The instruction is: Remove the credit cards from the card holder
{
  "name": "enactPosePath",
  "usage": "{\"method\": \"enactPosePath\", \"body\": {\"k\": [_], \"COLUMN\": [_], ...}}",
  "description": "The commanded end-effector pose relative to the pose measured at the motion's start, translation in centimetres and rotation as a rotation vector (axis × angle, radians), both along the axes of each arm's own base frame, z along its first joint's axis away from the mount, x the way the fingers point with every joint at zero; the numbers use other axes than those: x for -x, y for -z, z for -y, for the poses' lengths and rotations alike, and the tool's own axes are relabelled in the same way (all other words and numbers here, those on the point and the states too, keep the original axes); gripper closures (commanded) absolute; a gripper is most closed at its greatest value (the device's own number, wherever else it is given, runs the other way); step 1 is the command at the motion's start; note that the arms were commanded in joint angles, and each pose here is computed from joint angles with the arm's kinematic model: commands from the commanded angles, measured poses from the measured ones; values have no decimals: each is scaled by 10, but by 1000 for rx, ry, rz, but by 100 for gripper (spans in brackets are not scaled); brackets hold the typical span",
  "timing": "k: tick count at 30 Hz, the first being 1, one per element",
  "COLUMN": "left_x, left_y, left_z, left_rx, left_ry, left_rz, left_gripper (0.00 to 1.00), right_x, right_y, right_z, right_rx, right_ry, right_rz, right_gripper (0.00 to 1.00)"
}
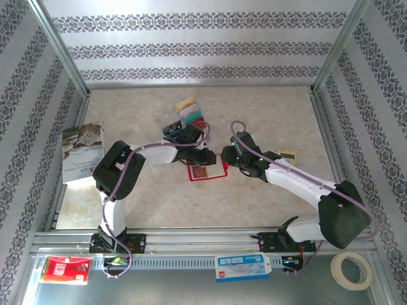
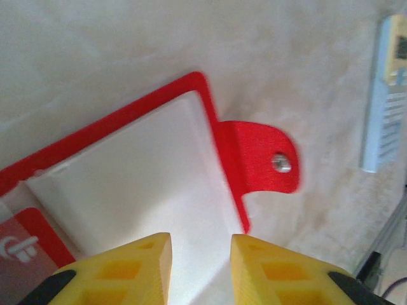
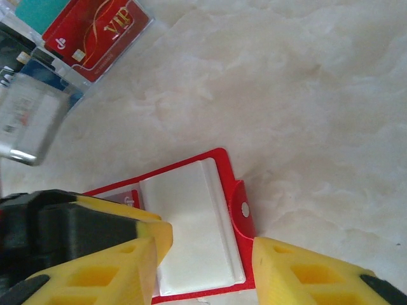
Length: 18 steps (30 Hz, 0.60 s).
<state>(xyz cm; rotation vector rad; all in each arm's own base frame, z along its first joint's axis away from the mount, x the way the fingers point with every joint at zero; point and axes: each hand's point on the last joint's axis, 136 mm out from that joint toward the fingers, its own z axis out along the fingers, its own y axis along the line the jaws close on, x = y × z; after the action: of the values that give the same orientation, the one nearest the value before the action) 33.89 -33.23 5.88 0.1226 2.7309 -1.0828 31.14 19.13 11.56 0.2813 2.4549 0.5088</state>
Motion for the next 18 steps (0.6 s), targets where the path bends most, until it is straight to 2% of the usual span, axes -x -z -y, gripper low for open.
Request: {"method": "enactPosePath", "body": {"k": [1, 10, 14, 18], "left_x": [-12, -20, -22, -19], "left_y": [-41, -38, -35, -25], "left_z": [-2, -52, -73, -90], "left_rx": [73, 69, 76, 86], "left_ry": [-26, -133, -203, -287], "left_rz": [106, 86, 73, 54], "left_gripper": [68, 65, 64, 68], "right_x": [-3, -2, 1, 5], "right_y": [-12, -29, -34, -21], "right_z": [-3, -31, -64, -98], "right_rx": [-50, -105, -103, -97], "right_ry": [-7, -143, -263, -353], "right_rz": [39, 78, 77, 21], "right_gripper": [55, 54, 55, 57]}}
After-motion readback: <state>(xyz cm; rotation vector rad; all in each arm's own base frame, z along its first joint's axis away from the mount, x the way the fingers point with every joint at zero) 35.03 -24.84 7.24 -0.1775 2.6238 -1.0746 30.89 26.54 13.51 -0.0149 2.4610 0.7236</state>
